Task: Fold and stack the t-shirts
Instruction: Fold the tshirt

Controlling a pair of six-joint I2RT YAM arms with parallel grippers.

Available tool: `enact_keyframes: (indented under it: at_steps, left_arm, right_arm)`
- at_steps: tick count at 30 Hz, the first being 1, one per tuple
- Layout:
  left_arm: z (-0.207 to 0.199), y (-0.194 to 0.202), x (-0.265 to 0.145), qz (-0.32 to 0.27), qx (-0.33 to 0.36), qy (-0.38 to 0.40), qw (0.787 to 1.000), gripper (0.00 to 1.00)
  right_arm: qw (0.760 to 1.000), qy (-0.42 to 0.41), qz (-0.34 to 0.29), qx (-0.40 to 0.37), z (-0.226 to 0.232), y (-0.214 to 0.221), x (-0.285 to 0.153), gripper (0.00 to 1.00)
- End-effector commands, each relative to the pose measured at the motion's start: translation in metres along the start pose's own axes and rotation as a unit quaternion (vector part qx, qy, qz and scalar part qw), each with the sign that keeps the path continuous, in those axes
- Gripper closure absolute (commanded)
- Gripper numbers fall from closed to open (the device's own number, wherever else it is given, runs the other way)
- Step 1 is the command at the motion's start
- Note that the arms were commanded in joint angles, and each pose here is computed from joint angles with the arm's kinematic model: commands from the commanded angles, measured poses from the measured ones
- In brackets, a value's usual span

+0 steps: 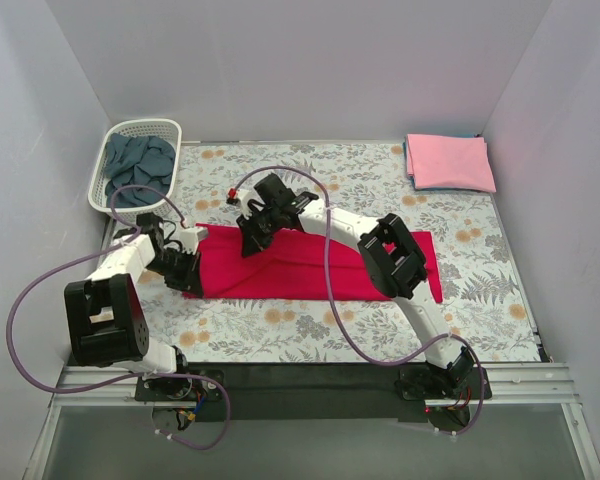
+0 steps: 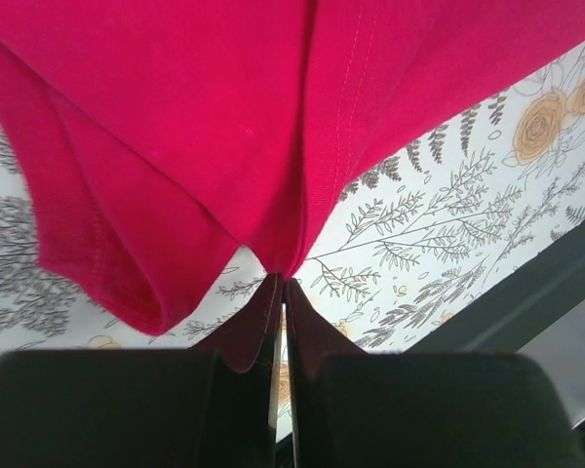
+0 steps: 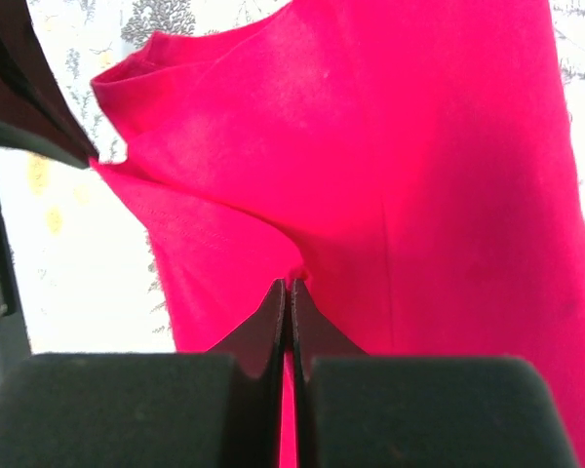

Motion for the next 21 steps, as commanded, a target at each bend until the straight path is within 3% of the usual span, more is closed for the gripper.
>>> enact_keyframes:
  at_steps: [1, 7, 13, 21]
  left_arm:
    - [0.004, -0.023, -0.022, -0.02, 0.029, -0.027, 0.999, 1.0]
    - [0.016, -0.042, -0.035, -0.016, 0.037, -0.048, 0.998, 1.0]
    - [0.037, -0.068, -0.039, -0.022, 0.038, -0.059, 0.997, 1.0]
    - [0.063, -0.101, -0.037, -0.031, 0.04, -0.074, 0.996, 1.0]
  right_arm:
    - [0.999, -0.02, -0.04, -0.004, 0.024, -0.025, -0.034, 0.99]
    - [0.998, -0.034, -0.049, 0.03, 0.023, -0.008, -0.053, 0.99]
    - [0.993, -0.034, -0.098, 0.049, 0.022, 0.006, -0.062, 0.99]
    - [0.988, -0.036, -0.136, 0.07, 0.01, -0.009, -0.052, 0.99]
Point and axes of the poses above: each gripper's point midway between its finger pads, its own x axis out along the fingers, its own z axis along the line the jaws close on, y = z × x, the point moved 6 cm from there along -x, back along the fingers, and after that the axes turned 11 degrees about x, right-handed, at the moved point
